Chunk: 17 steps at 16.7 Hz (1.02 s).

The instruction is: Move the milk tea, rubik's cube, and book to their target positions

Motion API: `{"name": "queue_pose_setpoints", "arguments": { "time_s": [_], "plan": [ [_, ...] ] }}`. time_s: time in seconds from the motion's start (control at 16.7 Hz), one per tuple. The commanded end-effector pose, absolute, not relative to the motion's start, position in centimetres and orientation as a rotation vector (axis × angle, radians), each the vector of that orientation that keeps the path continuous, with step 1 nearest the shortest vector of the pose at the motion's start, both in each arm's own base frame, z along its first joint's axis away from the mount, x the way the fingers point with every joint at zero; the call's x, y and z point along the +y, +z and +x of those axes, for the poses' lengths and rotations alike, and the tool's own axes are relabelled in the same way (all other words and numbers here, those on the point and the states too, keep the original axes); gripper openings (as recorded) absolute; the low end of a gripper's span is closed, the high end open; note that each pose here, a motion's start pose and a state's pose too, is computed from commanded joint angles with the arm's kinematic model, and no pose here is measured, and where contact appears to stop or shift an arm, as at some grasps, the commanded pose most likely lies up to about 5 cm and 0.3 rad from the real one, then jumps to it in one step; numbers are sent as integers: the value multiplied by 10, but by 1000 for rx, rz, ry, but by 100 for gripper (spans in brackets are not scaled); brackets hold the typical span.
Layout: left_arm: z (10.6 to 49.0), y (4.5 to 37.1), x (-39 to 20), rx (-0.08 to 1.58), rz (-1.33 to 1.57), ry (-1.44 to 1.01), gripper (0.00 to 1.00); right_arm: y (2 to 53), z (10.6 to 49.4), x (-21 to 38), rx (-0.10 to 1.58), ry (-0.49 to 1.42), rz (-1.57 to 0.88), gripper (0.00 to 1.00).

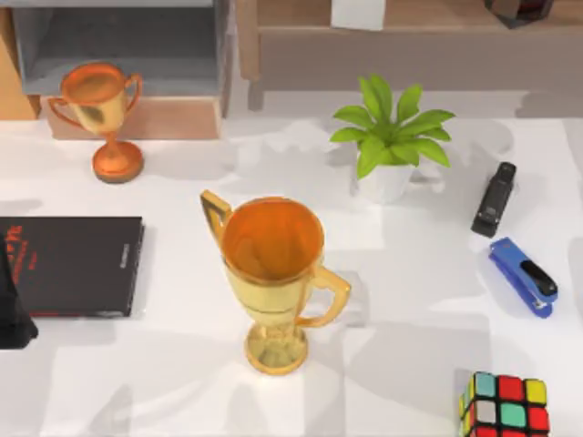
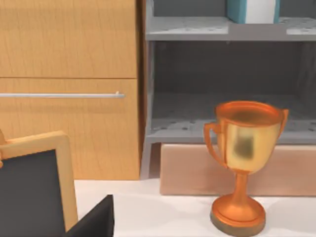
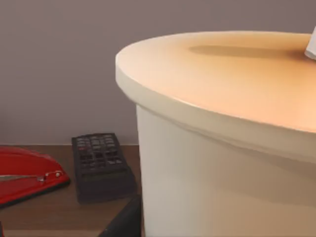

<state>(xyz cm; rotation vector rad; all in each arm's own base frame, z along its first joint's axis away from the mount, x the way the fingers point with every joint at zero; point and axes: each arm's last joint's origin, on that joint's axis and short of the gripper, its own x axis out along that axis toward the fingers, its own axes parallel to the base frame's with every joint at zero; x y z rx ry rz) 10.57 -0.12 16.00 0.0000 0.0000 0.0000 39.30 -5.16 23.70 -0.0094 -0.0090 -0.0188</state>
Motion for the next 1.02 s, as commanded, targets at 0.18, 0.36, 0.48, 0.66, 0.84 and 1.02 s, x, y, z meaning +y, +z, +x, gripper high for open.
{"name": "queue_pose_setpoints", "arguments": {
  "time_s": [0.18, 0.36, 0.48, 0.66, 0.84, 1.02],
  "plan": [
    [106, 160, -1, 0, 0, 0, 100, 237, 387, -51, -10, -19, -9, 0],
    [106, 160, -1, 0, 0, 0, 100, 237, 388, -50, -9, -15, -7, 0],
    [106, 160, -1, 0, 0, 0, 100, 242, 386, -62, -48, -42, 1, 0],
    [106, 160, -1, 0, 0, 0, 100, 243, 379, -97, -133, -105, 13, 0],
    [106, 160, -1, 0, 0, 0, 100, 228, 370, -137, -174, -154, 14, 0],
    [106, 160, -1, 0, 0, 0, 100, 199, 360, -169, -158, -157, 3, 0]
  ]
}}
